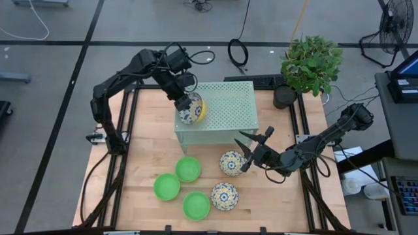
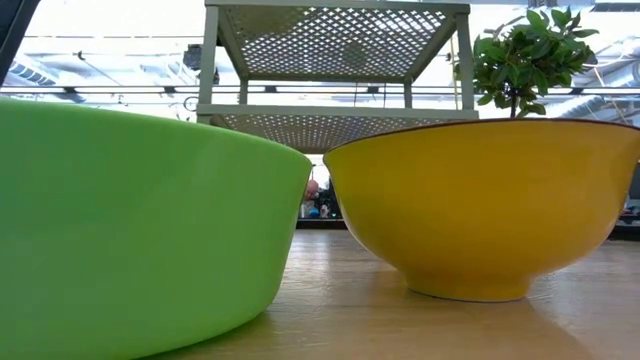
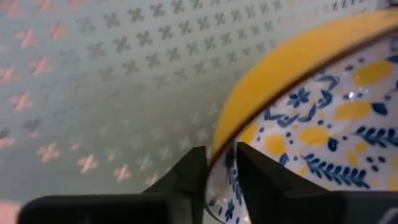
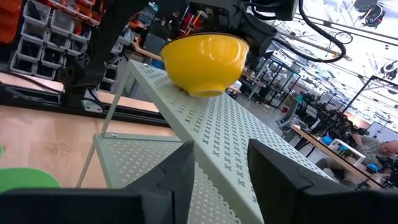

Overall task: Pick & Place Mini bowls
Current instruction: Put the bottom right yellow patterned bowl on the shelf

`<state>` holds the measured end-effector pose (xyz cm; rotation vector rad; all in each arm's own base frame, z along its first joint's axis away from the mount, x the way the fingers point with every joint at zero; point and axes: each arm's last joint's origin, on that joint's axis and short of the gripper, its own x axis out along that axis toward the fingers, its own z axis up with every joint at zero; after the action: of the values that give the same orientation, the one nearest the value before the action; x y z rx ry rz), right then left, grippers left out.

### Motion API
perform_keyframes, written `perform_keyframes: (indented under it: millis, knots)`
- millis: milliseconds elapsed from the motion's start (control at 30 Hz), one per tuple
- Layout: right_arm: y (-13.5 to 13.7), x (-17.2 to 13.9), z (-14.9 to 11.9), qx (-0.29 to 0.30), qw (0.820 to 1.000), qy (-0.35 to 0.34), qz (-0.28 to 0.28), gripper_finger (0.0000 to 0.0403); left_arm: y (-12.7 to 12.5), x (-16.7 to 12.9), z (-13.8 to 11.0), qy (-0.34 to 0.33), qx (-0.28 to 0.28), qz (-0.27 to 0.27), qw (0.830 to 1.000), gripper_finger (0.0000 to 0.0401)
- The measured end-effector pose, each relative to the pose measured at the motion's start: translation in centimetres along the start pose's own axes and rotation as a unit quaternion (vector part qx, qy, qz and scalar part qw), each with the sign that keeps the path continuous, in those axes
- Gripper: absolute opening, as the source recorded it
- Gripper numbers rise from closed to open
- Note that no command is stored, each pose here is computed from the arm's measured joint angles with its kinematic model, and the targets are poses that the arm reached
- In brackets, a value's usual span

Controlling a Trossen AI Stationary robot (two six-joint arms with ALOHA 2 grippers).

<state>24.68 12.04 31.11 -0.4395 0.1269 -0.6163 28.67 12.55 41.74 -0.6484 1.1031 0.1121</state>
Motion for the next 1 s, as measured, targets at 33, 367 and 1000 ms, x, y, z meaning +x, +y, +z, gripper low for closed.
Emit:
perform_keyframes:
  millis: [33,367,1000]
  knots:
    - [0.0,0.0,0.0,0.0,1.0,0.0,0.0,0.0134,-0.01,-0.01,-0.03,0.001,0.003,0.0,1.0,0.0106]
    - [0.01,0.0,-0.02,0.0,1.0,0.0,0.0,0.0134,-0.15,-0.03,-0.01,0.0,0.012,-0.013,1.0,0.0185]
    - [0.01,0.0,-0.02,0.0,1.0,0.0,0.0,0.0134,-0.4,-0.09,-0.04,0.003,0.023,-0.053,0.998,0.0198]
